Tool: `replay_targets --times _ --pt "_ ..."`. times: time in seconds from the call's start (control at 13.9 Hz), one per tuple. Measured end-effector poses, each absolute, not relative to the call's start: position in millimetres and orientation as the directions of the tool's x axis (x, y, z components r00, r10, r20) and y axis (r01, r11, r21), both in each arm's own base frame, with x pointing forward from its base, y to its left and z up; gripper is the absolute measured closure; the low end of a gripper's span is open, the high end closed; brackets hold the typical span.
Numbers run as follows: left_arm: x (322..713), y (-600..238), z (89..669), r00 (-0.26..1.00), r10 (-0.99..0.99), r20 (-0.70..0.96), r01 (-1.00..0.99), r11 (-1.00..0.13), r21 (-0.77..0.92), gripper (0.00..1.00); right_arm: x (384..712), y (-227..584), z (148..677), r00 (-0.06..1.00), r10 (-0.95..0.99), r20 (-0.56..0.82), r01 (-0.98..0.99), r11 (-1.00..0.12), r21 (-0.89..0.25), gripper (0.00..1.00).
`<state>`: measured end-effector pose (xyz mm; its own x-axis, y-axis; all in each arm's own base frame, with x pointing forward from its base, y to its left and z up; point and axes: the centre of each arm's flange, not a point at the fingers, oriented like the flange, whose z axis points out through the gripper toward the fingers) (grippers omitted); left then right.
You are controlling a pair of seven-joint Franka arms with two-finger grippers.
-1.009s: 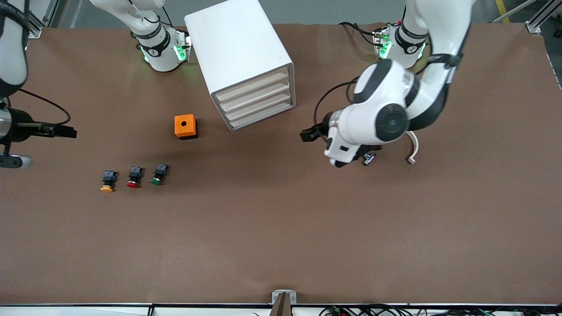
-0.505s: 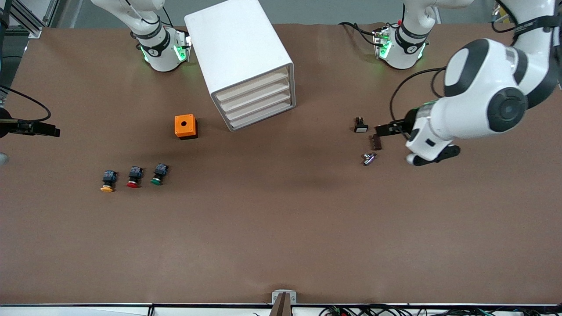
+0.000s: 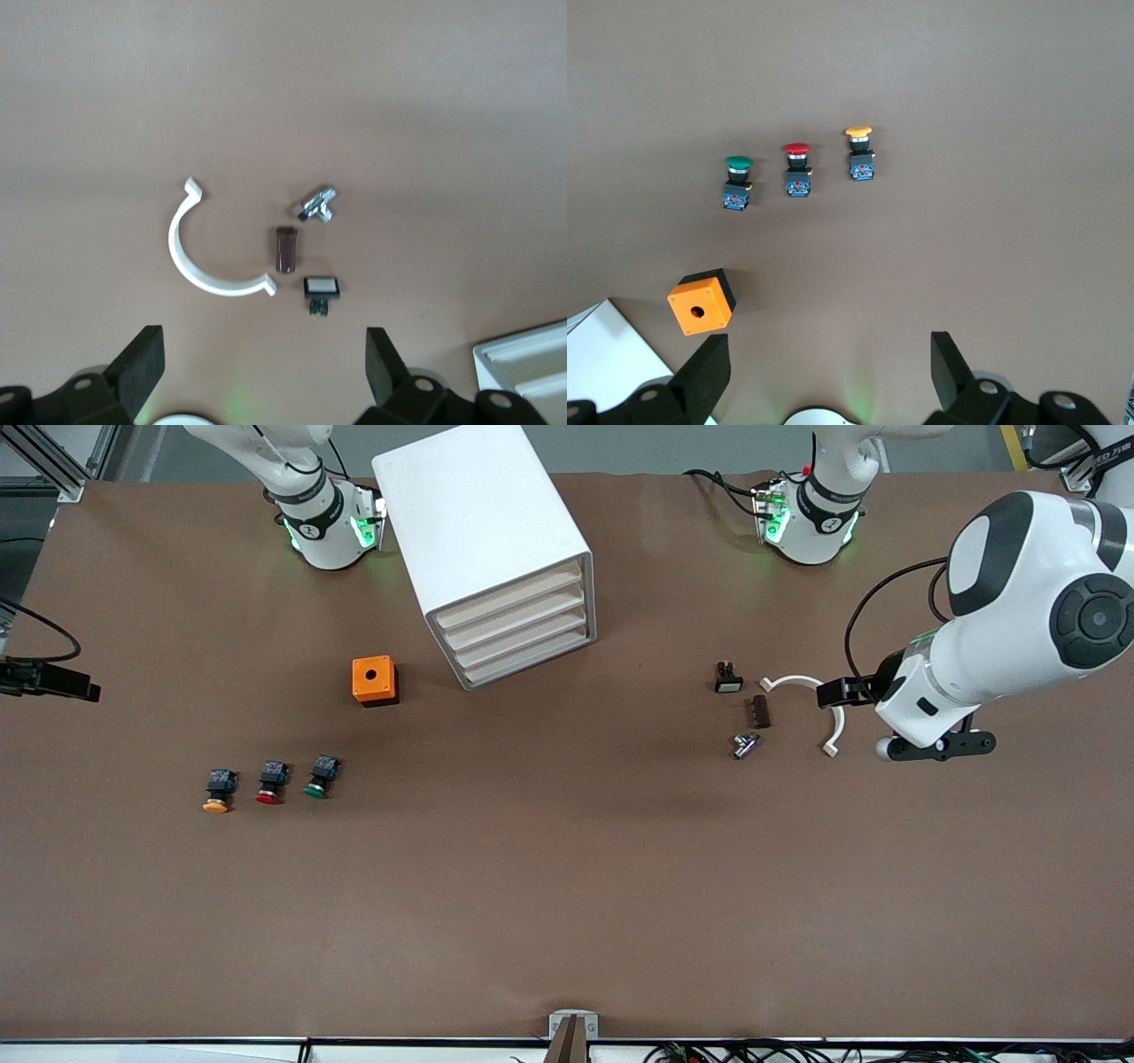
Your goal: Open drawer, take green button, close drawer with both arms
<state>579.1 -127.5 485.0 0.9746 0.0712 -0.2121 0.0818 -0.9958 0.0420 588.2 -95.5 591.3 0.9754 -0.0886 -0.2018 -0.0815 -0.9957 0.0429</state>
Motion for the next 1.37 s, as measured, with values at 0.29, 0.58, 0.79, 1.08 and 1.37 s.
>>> replay_targets --times 0.29,0.58,0.79,1.08,1.37 --pt "586.7 -123.8 481.0 0.989 0.028 -0.146 0.035 -0.998 0.049 0.0 575.6 -89.3 621.2 0.969 -0.085 -0.231 -0.079 -0.996 0.036 0.0" --pt "591.0 -97.0 470.6 0.995 -0.021 -0.098 -0.016 -0.998 0.052 0.0 567.3 -82.4 648.4 0.982 -0.083 -0.167 -0.078 -0.996 0.038 0.0" --pt "588.5 -75.0 469.2 0.996 -0.029 -0.087 -0.024 -0.998 0.055 0.0 551.8 -85.6 668.3 0.986 -0.095 -0.134 -0.091 -0.995 0.035 0.0" --pt "584.8 -56.2 484.6 0.997 -0.031 -0.065 -0.027 -0.998 0.056 0.0 524.8 -115.2 674.2 0.987 -0.153 -0.046 -0.155 -0.986 -0.055 0.0" --pt "569.9 -42.7 539.5 1.0 -0.012 -0.024 -0.01 -0.999 0.053 0.0 490.8 -113.2 686.9 0.988 -0.152 -0.014 -0.153 -0.987 -0.052 0.0"
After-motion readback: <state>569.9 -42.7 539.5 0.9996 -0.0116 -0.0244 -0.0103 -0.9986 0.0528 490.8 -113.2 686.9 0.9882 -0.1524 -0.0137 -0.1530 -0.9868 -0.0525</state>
